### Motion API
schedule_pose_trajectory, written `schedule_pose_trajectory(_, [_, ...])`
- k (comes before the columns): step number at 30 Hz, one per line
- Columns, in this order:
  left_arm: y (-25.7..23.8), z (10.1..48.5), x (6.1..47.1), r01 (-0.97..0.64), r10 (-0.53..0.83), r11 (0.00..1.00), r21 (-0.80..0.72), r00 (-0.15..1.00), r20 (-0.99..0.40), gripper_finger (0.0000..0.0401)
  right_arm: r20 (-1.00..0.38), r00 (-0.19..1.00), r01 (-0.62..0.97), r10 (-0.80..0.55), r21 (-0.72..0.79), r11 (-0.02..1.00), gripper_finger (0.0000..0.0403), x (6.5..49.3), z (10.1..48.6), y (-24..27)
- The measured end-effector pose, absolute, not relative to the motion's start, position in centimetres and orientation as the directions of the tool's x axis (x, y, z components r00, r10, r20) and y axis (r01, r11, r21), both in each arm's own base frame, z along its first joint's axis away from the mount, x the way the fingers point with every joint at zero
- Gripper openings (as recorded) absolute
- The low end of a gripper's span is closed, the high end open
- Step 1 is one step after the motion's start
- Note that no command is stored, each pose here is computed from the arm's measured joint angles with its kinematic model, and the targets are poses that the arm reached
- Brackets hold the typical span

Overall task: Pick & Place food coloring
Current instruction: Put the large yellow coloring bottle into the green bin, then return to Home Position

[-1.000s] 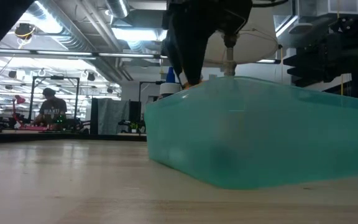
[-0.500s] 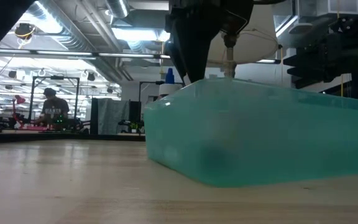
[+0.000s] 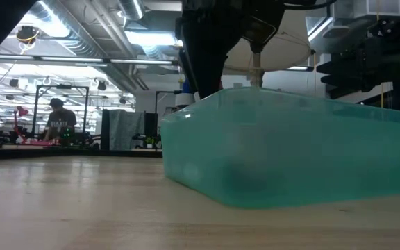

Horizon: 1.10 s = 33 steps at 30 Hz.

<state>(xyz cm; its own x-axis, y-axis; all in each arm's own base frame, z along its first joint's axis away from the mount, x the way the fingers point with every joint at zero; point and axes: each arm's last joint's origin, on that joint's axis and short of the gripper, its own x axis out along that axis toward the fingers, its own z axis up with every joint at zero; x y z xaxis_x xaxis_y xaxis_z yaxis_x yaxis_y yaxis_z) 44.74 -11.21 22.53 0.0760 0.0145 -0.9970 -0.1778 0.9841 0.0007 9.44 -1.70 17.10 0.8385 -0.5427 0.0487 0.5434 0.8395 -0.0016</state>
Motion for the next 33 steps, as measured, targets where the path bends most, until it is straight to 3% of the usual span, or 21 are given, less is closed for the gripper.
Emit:
schedule_pose_trajectory(14, [-11.3,22.6,44.5,-0.193,-0.002,0.981,-0.01,0.045,-0.999,0.0139,0.049,0.838,0.543,-0.543,-0.002,0.839,0.0397,9.4,17.1,-1.7])
schedule_pose_trajectory(33, [-10.3,26.9,44.9,-0.182,-0.052,0.98,-0.085,0.178,-0.983,0.0152,0.049,0.838,0.543,-0.543,-0.002,0.839,0.0397,9.4,17.1,-1.7])
